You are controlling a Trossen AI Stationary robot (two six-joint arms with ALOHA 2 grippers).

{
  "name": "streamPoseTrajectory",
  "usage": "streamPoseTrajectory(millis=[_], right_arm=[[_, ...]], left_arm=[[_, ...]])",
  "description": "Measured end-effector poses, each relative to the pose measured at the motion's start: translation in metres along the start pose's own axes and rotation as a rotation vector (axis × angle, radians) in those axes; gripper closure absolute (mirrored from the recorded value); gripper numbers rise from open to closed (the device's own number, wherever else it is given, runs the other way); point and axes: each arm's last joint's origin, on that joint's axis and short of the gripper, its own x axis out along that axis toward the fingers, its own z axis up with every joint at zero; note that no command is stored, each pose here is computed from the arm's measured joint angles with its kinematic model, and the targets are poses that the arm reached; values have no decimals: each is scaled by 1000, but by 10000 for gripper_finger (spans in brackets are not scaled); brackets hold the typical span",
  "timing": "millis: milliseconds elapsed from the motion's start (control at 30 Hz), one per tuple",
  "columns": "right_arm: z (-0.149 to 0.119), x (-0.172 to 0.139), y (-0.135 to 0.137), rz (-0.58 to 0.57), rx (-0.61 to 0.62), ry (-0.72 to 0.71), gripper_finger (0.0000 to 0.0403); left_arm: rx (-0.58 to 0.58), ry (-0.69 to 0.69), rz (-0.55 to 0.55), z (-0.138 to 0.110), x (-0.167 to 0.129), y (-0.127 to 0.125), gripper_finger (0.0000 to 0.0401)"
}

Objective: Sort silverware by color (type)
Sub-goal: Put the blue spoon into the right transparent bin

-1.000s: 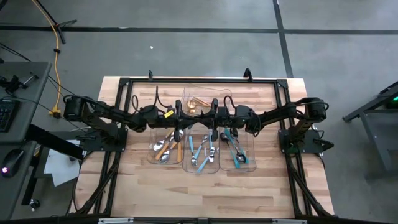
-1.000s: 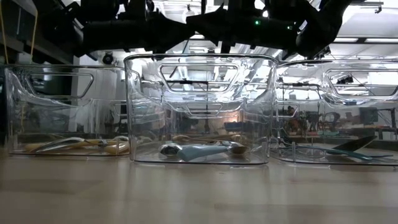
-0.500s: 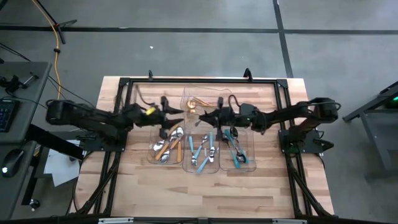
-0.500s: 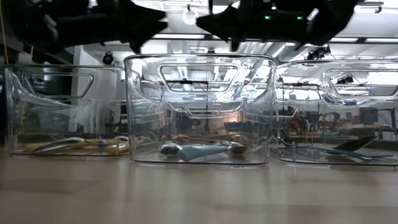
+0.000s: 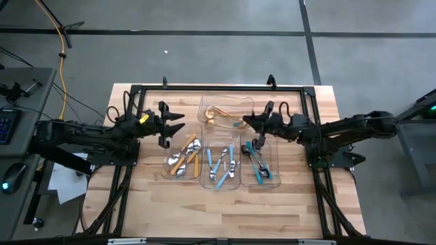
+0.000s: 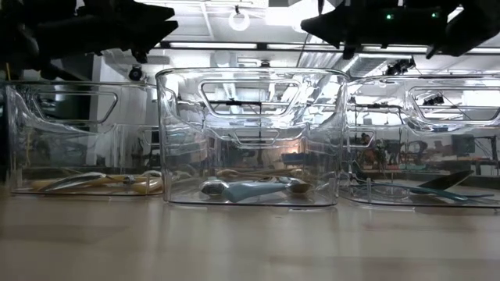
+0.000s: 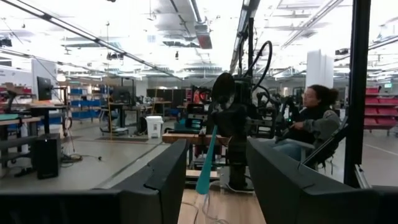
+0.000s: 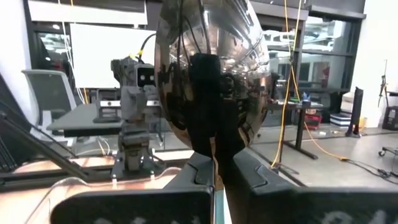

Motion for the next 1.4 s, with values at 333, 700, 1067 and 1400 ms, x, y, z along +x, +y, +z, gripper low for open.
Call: streamPoseTrajectory(millis=[333, 700, 1067, 1400], right_arm=[[-2, 0, 1, 8, 4, 10, 402], [-2, 0, 1, 8, 4, 10, 402], [-1, 2, 6, 30, -3, 38, 402], [56, 33, 38, 228, -250, 554, 402]], left_arm=[[6, 0, 2, 0, 0, 0, 244], [11, 2, 2, 0, 0, 0, 245], [11, 1, 5, 0, 0, 0, 244], [11, 6, 4, 0, 0, 0, 244]])
